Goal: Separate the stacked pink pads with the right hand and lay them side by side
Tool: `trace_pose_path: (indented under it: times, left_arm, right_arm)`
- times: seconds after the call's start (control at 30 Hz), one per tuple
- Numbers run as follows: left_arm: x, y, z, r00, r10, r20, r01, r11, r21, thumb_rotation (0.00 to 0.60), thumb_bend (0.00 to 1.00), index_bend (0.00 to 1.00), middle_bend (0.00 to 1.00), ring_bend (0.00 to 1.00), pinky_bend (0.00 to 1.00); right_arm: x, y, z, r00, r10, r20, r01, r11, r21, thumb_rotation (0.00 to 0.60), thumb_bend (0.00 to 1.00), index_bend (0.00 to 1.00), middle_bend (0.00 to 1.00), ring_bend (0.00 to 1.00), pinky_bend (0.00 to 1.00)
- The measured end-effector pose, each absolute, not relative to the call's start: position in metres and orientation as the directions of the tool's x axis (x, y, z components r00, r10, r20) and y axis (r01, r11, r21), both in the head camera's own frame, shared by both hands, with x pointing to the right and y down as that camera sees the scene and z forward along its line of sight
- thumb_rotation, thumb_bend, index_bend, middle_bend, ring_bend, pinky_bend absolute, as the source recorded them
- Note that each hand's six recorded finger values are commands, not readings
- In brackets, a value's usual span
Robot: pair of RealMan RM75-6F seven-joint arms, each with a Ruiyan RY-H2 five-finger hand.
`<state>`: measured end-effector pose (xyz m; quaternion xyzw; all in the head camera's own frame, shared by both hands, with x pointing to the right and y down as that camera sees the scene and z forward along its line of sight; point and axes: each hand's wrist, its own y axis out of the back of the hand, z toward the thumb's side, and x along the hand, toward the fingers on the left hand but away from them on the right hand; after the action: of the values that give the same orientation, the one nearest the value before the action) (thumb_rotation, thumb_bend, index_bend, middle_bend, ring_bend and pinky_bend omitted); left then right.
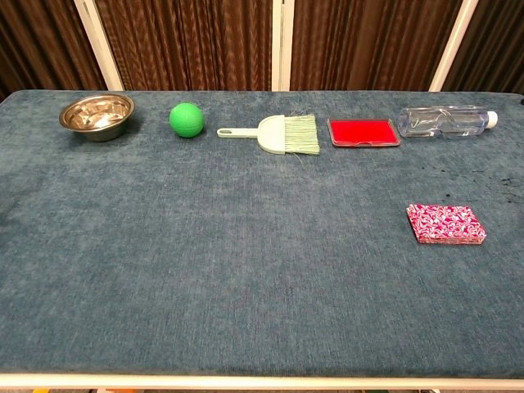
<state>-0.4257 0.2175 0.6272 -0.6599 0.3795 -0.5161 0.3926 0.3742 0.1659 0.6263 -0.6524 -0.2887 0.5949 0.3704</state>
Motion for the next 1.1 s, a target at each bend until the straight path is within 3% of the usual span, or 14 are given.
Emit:
trace_pose_path:
  times: [0.1, 0.2, 0.37, 0.53, 0.9, 1.1]
  left_arm:
    - [-0.427, 0.217, 0.627, 0.179, -0.907, 0.381, -0.102, -0.403, -0.910, 0.600, 0.00, 0.09, 0.07, 0.04, 0.23]
    - [-0.429, 0.217, 0.629, 0.178, -0.906, 0.384, -0.106, -0.405, -0.908, 0.600, 0.00, 0.09, 0.07, 0.04, 0.23]
    - [-0.434, 0.217, 0.631, 0.172, -0.906, 0.388, -0.117, -0.410, -0.905, 0.600, 0.00, 0.09, 0.07, 0.04, 0.23]
    - [-0.437, 0.216, 0.633, 0.169, -0.904, 0.393, -0.125, -0.415, -0.901, 0.600, 0.00, 0.09, 0.07, 0.04, 0.23]
    - [-0.445, 0.217, 0.633, 0.158, -0.905, 0.396, -0.134, -0.417, -0.899, 0.600, 0.00, 0.09, 0.07, 0.04, 0.23]
    - [-0.449, 0.217, 0.633, 0.155, -0.906, 0.395, -0.135, -0.415, -0.900, 0.600, 0.00, 0.09, 0.07, 0.04, 0.23]
  right_arm:
    - [0.369, 0.161, 0.631, 0.108, 0.802, -0.587, -0.100, -0.579, -0.809, 0.600, 0.20, 0.10, 0.18, 0.22, 0.26]
    - [0.366, 0.158, 0.637, 0.081, 0.782, -0.617, -0.131, -0.606, -0.785, 0.600, 0.20, 0.11, 0.18, 0.26, 0.33]
    - [0.351, 0.156, 0.652, 0.067, 0.750, -0.658, -0.160, -0.643, -0.749, 0.600, 0.20, 0.11, 0.18, 0.12, 0.15]
    - [0.336, 0.160, 0.666, 0.078, 0.725, -0.684, -0.174, -0.666, -0.726, 0.600, 0.20, 0.11, 0.19, 0.06, 0.00]
    - [0.312, 0.164, 0.693, 0.089, 0.693, -0.716, -0.213, -0.689, -0.693, 0.600, 0.20, 0.11, 0.19, 0.04, 0.00]
    - [0.305, 0.164, 0.704, 0.081, 0.683, -0.726, -0.235, -0.695, -0.680, 0.600, 0.20, 0.22, 0.20, 0.04, 0.00]
